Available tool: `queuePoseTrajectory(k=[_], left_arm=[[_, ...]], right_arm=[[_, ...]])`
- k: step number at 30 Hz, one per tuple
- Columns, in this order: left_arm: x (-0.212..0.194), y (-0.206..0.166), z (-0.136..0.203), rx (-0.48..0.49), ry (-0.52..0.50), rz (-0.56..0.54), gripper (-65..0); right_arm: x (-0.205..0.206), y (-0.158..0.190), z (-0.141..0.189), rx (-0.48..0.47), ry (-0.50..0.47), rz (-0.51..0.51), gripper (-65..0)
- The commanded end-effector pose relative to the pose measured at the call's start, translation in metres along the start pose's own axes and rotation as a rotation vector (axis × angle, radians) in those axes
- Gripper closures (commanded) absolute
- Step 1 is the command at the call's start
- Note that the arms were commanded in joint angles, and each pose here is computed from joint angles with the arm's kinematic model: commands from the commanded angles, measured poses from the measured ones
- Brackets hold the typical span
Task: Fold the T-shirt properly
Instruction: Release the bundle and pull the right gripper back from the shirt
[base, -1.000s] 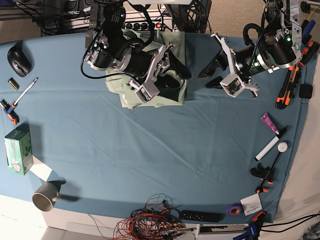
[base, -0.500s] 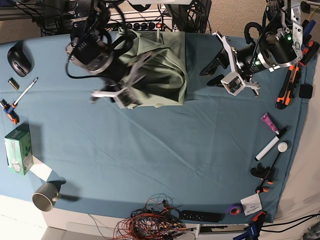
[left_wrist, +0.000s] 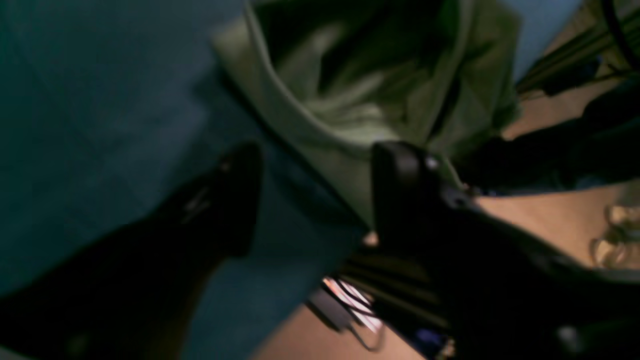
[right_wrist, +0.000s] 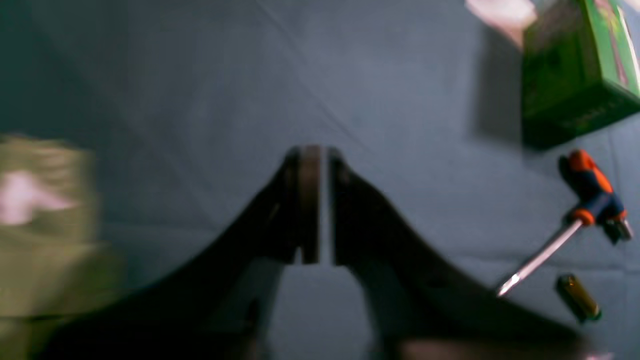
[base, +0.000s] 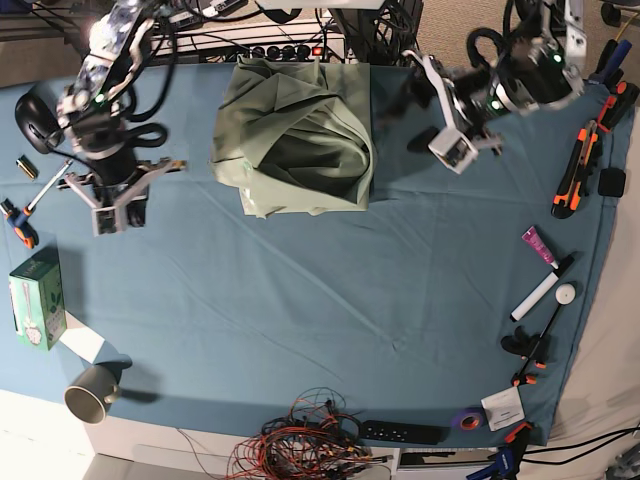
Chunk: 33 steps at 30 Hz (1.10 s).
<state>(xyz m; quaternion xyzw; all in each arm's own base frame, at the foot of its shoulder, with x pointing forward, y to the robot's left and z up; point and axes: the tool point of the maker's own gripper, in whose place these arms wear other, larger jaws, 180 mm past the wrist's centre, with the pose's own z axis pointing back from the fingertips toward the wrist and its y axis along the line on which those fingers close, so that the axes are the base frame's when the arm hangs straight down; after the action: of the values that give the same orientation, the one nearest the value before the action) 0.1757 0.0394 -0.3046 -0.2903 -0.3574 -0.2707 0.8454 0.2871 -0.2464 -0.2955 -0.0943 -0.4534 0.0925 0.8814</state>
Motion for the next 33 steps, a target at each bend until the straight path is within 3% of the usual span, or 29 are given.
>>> queuePoseTrajectory(k=[1, 2, 4, 6, 11, 17, 22, 30, 31, 33], left_arm=[[0.003, -0.007, 0.002, -0.014, -0.021, 0.001, -37.4], [-0.003, -0.011, 0.000, -0.016, -0.004, 0.010, -37.4], [-0.011, -0.018, -0.002, -0.023, 0.018, 0.029, -37.4], [-0.019, -0.023, -0.004, -0.018, 0.036, 0.041, -37.4], [-0.032, -0.033, -0.013, 0.025, 0.073, 0.070, -37.4], [-0.040, -0.048, -0.029, 0.025, 0.086, 0.110, -37.4], [-0.053, -0.062, -0.049, -0.014, 0.109, 0.142, -37.4], [-0.047, -0.059, -0.063, -0.030, 0.102, 0.126, -37.4], [-0.046, -0.058, -0.064, -0.029, 0.099, 0.124, -37.3], [-0.045, -0.058, -0.064, -0.028, 0.089, 0.124, -37.1]], right_arm=[[0.013, -0.006, -0.005, 0.001, -0.046, -0.005, -20.1], [0.010, -0.007, -0.013, 0.014, -0.038, -0.021, -26.8], [0.007, -0.006, -0.027, 0.063, -0.028, -0.078, -31.6], [0.005, 0.002, -0.038, 0.138, 0.003, -0.154, -31.6], [0.010, 0.044, -0.054, 0.443, 0.055, -0.248, -31.6], [0.006, 0.080, -0.066, 0.672, 0.130, -0.268, -31.6], [0.008, 0.106, -0.069, 0.783, 0.173, -0.246, -31.6], [0.006, 0.139, -0.065, 0.859, 0.212, -0.159, -31.5], [0.006, 0.141, -0.065, 0.862, 0.210, -0.157, -30.3], [0.008, 0.141, -0.066, 0.862, 0.203, -0.159, -20.7]])
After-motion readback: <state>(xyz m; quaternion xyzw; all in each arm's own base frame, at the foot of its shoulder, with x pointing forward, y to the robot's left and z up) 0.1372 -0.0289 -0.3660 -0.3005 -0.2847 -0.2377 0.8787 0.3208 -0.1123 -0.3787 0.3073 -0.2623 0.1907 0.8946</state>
